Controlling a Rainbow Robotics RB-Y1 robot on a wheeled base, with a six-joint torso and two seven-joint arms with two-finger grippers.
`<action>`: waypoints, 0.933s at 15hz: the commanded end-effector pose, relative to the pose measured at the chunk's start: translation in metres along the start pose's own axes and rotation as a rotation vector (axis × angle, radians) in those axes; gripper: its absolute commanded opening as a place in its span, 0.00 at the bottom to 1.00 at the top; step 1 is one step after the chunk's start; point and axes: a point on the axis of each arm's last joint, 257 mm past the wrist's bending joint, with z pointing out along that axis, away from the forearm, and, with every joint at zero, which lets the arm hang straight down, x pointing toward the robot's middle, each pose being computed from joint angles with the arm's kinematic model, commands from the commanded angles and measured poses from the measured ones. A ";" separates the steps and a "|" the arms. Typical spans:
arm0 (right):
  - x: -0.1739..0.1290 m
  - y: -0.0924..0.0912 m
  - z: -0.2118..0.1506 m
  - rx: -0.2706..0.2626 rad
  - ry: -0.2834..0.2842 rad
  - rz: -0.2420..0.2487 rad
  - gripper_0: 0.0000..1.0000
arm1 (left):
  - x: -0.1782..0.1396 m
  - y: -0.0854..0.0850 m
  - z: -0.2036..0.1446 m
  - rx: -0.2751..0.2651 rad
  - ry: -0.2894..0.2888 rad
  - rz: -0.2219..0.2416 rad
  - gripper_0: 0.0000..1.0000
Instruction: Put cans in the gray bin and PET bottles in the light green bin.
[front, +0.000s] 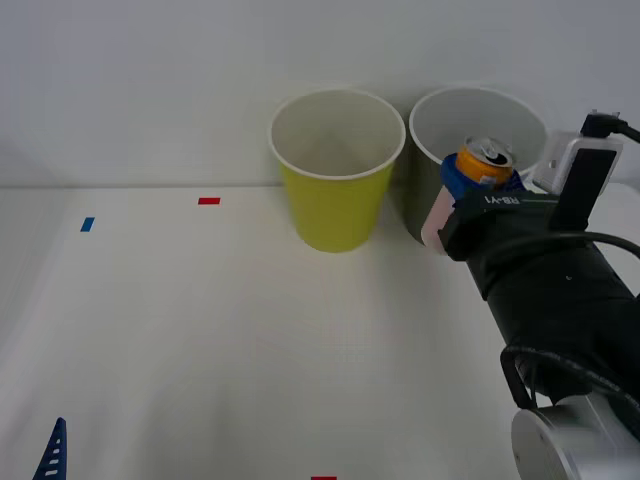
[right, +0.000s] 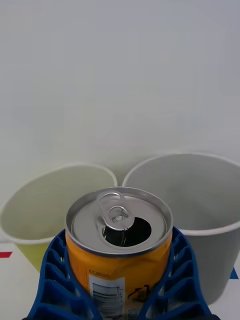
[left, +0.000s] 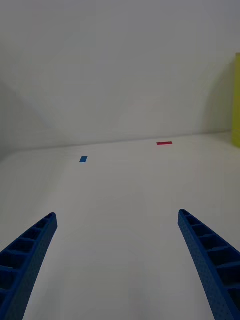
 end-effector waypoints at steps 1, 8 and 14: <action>-0.014 -0.003 0.009 0.020 0.007 0.022 0.00 | 0.000 0.000 0.000 0.000 0.000 0.000 0.82; -0.032 -0.008 0.031 0.051 0.145 0.061 0.00 | 0.000 0.000 0.000 0.000 0.000 0.000 0.82; -0.043 -0.001 0.034 0.037 0.146 0.068 0.00 | 0.000 0.000 0.000 0.000 0.000 0.000 0.82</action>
